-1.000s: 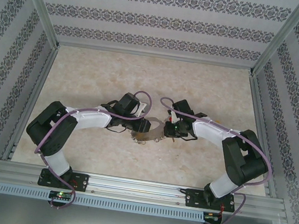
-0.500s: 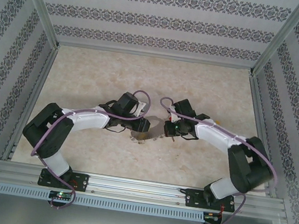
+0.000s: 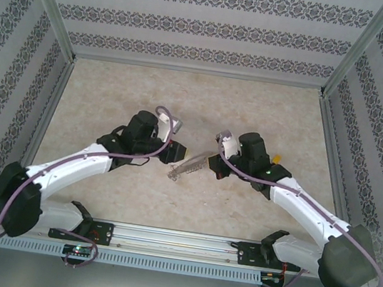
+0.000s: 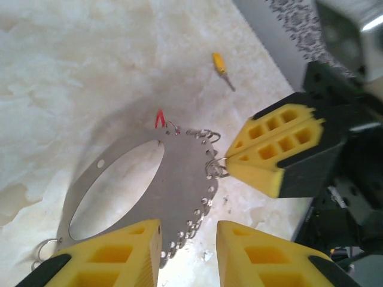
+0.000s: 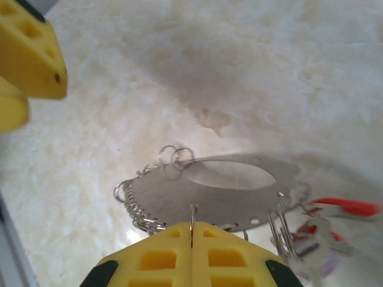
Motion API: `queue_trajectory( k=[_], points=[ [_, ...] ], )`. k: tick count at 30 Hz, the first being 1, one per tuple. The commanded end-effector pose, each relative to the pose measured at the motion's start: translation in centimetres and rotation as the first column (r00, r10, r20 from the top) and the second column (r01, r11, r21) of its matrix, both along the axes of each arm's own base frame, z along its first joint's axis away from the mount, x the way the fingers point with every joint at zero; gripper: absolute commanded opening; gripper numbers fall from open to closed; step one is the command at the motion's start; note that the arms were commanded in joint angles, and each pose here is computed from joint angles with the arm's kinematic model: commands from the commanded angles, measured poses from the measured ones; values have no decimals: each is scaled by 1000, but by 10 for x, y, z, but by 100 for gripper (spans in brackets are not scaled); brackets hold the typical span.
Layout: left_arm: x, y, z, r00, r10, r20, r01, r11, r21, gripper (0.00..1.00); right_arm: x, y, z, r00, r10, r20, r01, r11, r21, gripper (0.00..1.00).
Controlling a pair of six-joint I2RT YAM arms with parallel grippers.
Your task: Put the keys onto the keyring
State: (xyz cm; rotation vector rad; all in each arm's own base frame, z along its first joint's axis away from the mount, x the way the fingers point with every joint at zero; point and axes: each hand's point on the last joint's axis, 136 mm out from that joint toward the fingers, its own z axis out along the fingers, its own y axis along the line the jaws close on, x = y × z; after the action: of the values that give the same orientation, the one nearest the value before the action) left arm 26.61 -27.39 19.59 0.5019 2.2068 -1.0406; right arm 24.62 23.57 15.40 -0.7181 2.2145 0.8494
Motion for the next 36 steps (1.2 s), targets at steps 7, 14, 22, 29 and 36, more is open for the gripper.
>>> queue_trajectory(
  k=[7,14,22,29,36],
  points=[
    [-36,1,53,972,-132,195,163,975,-153,32,-28,28,74,929,210,304,-274,944,185,0],
    [-55,-7,77,937,-226,268,292,926,-240,45,-45,35,106,865,269,424,-394,887,242,0],
    [-60,-9,86,914,-270,304,342,914,-216,41,-68,42,123,816,382,433,-518,816,257,0],
    [-62,-11,88,892,-298,339,369,914,-167,35,-78,44,124,803,421,422,-553,791,263,0],
    [-74,-17,89,866,-346,360,421,894,-154,34,-79,44,129,797,429,424,-562,784,264,0]
  ],
)
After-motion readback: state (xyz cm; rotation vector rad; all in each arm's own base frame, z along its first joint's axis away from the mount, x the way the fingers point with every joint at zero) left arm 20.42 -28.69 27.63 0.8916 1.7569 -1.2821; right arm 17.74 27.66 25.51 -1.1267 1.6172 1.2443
